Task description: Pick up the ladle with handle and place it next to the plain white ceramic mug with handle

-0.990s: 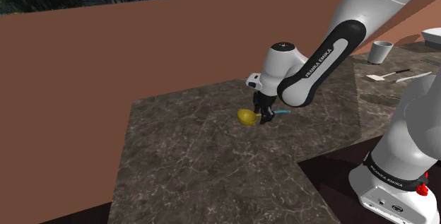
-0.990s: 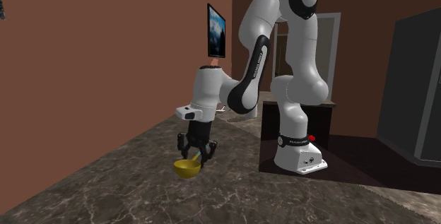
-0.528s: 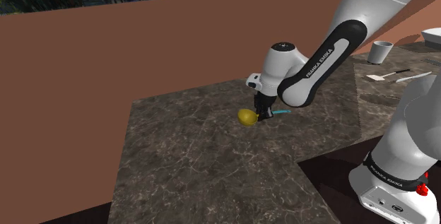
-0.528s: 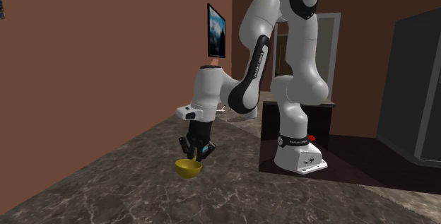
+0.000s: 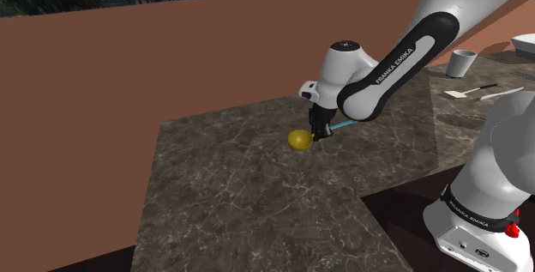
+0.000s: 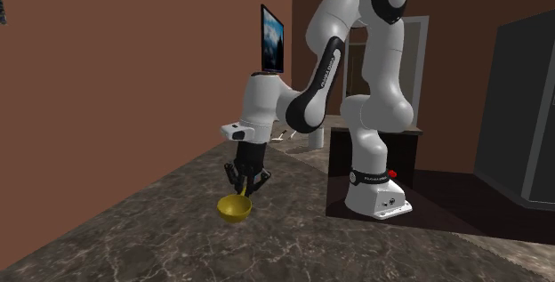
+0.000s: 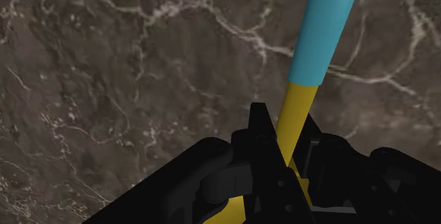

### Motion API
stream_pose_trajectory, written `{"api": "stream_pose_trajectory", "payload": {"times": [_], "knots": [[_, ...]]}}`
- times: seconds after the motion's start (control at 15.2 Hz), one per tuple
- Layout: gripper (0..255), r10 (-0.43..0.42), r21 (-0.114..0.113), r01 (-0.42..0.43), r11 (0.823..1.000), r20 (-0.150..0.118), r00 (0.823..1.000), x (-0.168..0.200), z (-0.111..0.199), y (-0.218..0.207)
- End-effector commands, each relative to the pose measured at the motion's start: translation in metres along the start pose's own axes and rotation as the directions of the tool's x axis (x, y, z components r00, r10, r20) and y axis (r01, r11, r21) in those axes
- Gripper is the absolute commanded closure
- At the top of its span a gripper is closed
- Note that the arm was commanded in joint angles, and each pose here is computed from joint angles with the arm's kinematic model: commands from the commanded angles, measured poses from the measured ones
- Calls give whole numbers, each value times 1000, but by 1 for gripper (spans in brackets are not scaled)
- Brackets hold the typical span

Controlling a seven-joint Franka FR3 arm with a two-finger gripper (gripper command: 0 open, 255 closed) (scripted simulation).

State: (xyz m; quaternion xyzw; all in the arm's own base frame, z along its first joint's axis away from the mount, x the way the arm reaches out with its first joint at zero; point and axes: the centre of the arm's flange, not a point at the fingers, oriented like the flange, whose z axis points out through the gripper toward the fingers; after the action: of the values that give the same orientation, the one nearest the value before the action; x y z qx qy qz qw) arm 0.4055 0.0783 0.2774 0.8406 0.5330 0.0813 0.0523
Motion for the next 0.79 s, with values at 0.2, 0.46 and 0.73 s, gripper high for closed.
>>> {"api": "stream_pose_trajectory", "payload": {"times": [0.2,0.46,0.73], "knots": [[255,0,1,0,1000,0,1000,3,-25,4],[255,0,1,0,1000,0,1000,4,-46,8],[255,0,1,0,1000,0,1000,6,-67,12]]}}
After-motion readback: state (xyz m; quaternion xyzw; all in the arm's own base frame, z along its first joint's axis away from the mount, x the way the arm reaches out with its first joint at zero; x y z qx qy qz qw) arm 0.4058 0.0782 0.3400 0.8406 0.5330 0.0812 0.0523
